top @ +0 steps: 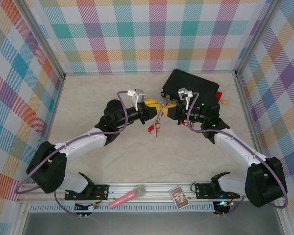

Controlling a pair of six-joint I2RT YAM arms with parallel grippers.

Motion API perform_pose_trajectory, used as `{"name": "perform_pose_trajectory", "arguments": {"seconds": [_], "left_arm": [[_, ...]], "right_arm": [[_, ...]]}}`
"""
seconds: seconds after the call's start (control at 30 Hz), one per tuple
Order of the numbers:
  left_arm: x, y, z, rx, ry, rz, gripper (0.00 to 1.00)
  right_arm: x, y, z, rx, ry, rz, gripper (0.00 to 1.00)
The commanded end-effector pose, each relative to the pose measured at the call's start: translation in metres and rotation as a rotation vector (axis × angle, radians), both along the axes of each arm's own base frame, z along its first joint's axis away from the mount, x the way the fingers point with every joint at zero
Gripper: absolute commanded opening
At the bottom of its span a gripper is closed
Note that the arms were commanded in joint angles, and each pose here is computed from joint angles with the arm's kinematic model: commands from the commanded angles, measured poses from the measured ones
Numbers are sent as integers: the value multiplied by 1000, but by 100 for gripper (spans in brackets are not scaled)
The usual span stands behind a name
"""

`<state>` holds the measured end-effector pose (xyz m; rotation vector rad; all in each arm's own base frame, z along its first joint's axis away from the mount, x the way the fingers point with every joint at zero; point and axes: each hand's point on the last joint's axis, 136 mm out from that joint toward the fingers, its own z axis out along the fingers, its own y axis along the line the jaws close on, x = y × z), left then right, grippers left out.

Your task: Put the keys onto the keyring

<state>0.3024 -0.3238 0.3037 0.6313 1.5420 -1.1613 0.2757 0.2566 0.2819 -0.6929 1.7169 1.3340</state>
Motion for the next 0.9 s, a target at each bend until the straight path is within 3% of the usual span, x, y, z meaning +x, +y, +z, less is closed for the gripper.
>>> {"name": "perform_pose_trajectory", "arguments": {"seconds": [0.0,0.27,0.63,0.87], "left_arm": [[-8,12,6,116,-24,-19,33],[-16,30,-11,308,-6,16,33],[-45,52,-41,556,35,-46,32],[-59,55,-46,578,-9,-77,32]], "right_arm": [[-1,4,-5,-107,-79,-3,0],[-6,24,-28,-279,-105,57,0],[-15,35,-40,-370,-220,122,0],[-24,47,-49,-421,-250,152,0]]}}
